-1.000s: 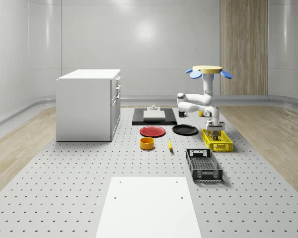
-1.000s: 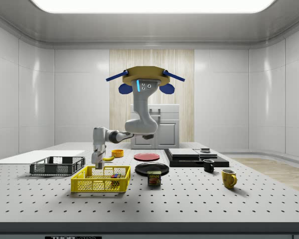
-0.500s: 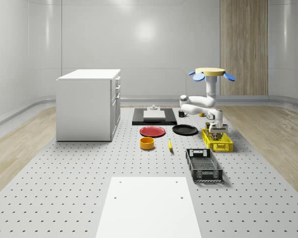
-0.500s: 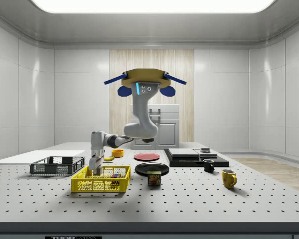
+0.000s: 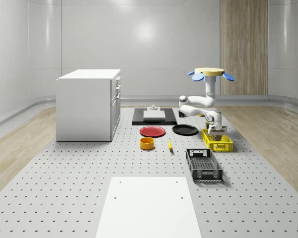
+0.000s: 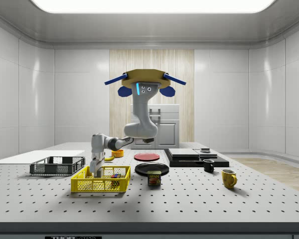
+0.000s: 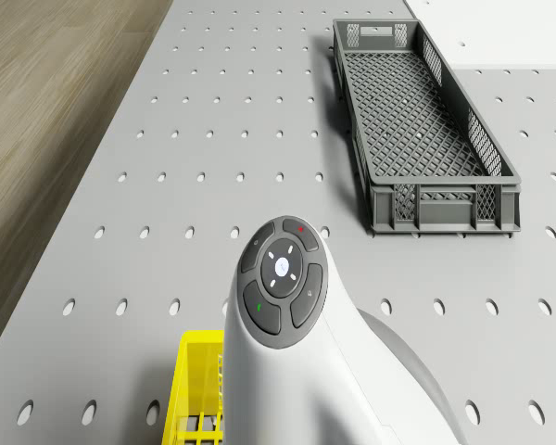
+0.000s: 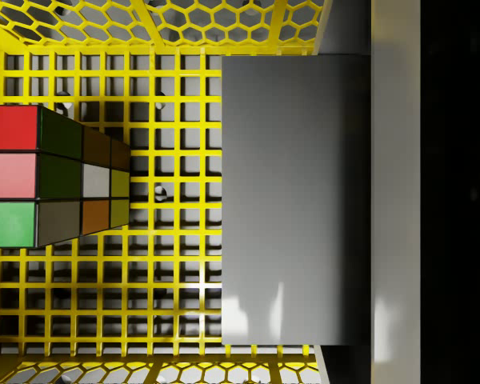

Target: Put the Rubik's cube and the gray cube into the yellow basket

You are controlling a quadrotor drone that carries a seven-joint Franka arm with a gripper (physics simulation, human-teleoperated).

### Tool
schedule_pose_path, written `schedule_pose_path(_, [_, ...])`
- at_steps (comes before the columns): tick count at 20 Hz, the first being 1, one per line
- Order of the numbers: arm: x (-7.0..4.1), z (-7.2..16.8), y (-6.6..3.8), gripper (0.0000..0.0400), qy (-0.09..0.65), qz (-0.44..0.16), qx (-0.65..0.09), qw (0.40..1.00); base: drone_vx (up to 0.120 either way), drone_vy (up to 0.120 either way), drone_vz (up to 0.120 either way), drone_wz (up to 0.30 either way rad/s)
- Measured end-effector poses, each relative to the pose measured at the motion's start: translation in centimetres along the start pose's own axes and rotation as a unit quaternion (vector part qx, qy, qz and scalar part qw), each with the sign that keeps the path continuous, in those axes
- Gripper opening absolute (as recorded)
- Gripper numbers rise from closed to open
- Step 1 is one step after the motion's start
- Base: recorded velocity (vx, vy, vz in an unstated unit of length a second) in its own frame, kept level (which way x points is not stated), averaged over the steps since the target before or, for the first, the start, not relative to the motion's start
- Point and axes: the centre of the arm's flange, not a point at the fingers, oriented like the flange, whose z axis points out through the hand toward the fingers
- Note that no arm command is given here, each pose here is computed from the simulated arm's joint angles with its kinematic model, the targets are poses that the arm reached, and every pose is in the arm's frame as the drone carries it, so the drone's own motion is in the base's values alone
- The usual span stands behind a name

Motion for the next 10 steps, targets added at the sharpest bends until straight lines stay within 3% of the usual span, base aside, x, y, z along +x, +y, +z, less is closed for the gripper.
schedule_pose_path(10, [0.0, 3.6, 0.0, 0.025, 0.0, 0.0, 0.0, 1.0, 0.0, 0.0, 0.0, 0.0])
